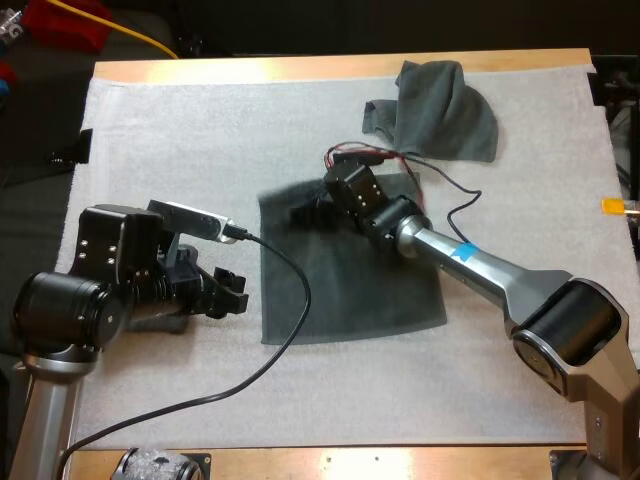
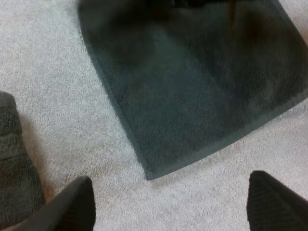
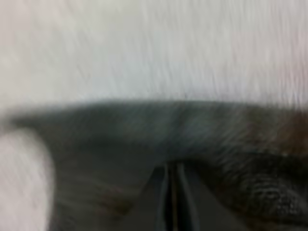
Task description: Pick towel from pile, fold and stack
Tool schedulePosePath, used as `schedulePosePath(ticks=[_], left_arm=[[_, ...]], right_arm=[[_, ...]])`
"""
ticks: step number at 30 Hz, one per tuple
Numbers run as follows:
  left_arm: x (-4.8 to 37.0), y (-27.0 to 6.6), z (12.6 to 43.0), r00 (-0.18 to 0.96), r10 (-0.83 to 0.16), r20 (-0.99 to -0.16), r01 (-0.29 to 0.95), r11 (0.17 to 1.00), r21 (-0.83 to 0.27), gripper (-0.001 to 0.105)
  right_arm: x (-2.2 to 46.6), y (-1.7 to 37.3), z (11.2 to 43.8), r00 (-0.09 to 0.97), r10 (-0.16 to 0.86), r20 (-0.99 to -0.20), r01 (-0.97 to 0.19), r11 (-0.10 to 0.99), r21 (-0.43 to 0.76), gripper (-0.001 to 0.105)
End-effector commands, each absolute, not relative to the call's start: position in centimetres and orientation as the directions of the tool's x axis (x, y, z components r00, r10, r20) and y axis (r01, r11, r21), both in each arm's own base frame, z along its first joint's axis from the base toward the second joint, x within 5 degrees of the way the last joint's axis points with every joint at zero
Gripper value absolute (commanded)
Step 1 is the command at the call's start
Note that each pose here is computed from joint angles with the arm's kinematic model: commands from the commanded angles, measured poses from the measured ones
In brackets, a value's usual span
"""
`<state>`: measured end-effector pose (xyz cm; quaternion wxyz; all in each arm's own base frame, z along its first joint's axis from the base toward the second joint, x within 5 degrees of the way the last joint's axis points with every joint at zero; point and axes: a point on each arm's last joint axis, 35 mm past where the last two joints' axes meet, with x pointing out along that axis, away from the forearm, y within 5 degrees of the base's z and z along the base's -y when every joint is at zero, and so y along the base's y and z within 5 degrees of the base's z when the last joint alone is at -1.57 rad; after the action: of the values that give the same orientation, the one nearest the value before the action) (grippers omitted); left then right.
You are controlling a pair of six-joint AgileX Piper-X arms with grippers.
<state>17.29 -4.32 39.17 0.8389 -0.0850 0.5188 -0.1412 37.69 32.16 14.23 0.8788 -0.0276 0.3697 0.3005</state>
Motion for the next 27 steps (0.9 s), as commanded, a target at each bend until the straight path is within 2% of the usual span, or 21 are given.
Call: schedulePosePath(ticks=[1,4,7,9,11,14,21,27], left_arm=[[17.1,-4.4,39.5,0.430,-0.327,-0.841,0.153,0.945,-0.290,0.064],[17.1,-4.4,39.5,0.430,-0.327,-0.841,0.153,0.945,-0.290,0.064],[17.1,-4.4,39.5,0.430,-0.327,-0.841,0.153,0.945,-0.290,0.064],[17.1,-4.4,39.5,0.430,-0.327,-0.841,0.153,0.945,-0.290,0.064],[17.1,-4.4,39.5,0.430,-0.327,-0.841,0.153,0.945,-0.290,0.064],[17.1,-4.4,39.5,0.430,-0.327,-0.841,0.153,0.945,-0.290,0.064],[17.1,-4.4,39.5,0.430,-0.327,-0.841,0.153,0.945,-0.290,0.064],[17.1,-4.4,39.5,0.430,-0.327,-0.841,0.153,0.945,-0.290,0.064]], right_arm=[[38.2,32.4,15.2,0.574,0.518,-0.634,-0.546,0.819,0.175,0.001],[38.5,32.6,15.9,0.583,0.526,-0.619,-0.549,0.817,0.177,0.009],[38.6,32.7,16.6,0.592,0.533,-0.604,-0.551,0.815,0.179,0.023],[38.5,32.7,17.3,0.598,0.539,-0.593,-0.553,0.813,0.180,0.038],[38.4,32.6,18.1,0.600,0.540,-0.590,-0.557,0.811,0.176,0.048],[38.1,32.3,19.6,0.604,0.543,-0.584,-0.575,0.804,0.154,0.057],[36.5,30.9,25.2,0.612,0.550,-0.569,-0.629,0.774,0.072,0.059],[34.5,29.2,29.3,0.606,0.531,-0.593,-0.625,0.779,0.059,0.059]])
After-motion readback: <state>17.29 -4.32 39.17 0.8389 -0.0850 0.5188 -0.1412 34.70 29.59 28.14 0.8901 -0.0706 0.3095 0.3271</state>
